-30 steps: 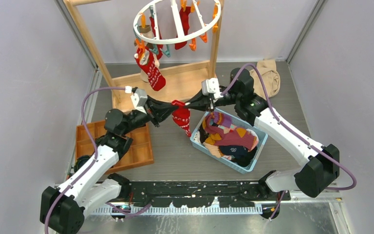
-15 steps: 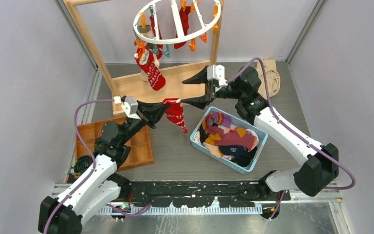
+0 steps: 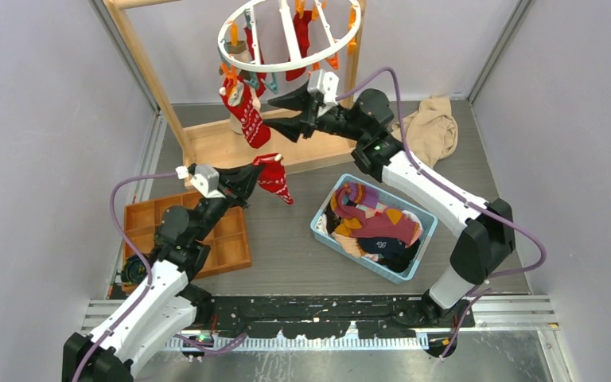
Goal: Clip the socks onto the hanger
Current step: Open the clamp at the hanger.
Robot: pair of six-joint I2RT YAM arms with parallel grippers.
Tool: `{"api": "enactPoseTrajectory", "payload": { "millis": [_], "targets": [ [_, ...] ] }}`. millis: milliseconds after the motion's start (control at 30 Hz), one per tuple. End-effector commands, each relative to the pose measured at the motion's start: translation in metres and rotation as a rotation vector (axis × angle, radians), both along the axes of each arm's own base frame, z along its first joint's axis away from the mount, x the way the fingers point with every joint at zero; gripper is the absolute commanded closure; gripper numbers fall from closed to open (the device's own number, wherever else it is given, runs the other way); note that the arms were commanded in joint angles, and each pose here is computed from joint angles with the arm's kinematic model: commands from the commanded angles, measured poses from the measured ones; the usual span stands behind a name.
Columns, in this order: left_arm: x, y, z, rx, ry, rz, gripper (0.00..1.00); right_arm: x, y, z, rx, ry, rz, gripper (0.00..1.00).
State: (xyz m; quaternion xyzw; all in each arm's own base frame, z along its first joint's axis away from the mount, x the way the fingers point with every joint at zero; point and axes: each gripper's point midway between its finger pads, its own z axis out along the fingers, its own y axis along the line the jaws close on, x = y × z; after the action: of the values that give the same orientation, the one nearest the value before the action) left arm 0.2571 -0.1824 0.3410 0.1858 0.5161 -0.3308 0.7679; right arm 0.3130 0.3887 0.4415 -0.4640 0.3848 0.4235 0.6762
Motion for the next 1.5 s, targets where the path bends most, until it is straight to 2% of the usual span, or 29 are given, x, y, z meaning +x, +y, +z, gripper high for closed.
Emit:
{"api": "enactPoseTrajectory", "payload": {
  "millis": [0,233,633,1133,1467],
  "targets": [
    [0.003,0.013,0.001,0.025,-0.033,0.08,1.0,0.018,0.01,0.028,0.081,-0.037,-0.117,0.48],
    [0.006,0.017,-0.005,0.054,-0.03,0.109,1.0,0.044,0.029,0.028,0.117,0.003,-0.201,0.5],
    [0.012,0.014,-0.009,0.09,-0.033,0.113,1.0,0.078,0.028,0.028,0.172,0.079,-0.338,0.43],
    [0.016,0.011,-0.005,0.113,-0.046,0.089,1.0,0.086,0.035,0.03,0.229,0.115,-0.354,0.3],
    [0.016,0.008,-0.003,0.127,-0.037,0.07,1.0,0.086,0.031,0.03,0.261,0.088,-0.374,0.22]
  ]
}}
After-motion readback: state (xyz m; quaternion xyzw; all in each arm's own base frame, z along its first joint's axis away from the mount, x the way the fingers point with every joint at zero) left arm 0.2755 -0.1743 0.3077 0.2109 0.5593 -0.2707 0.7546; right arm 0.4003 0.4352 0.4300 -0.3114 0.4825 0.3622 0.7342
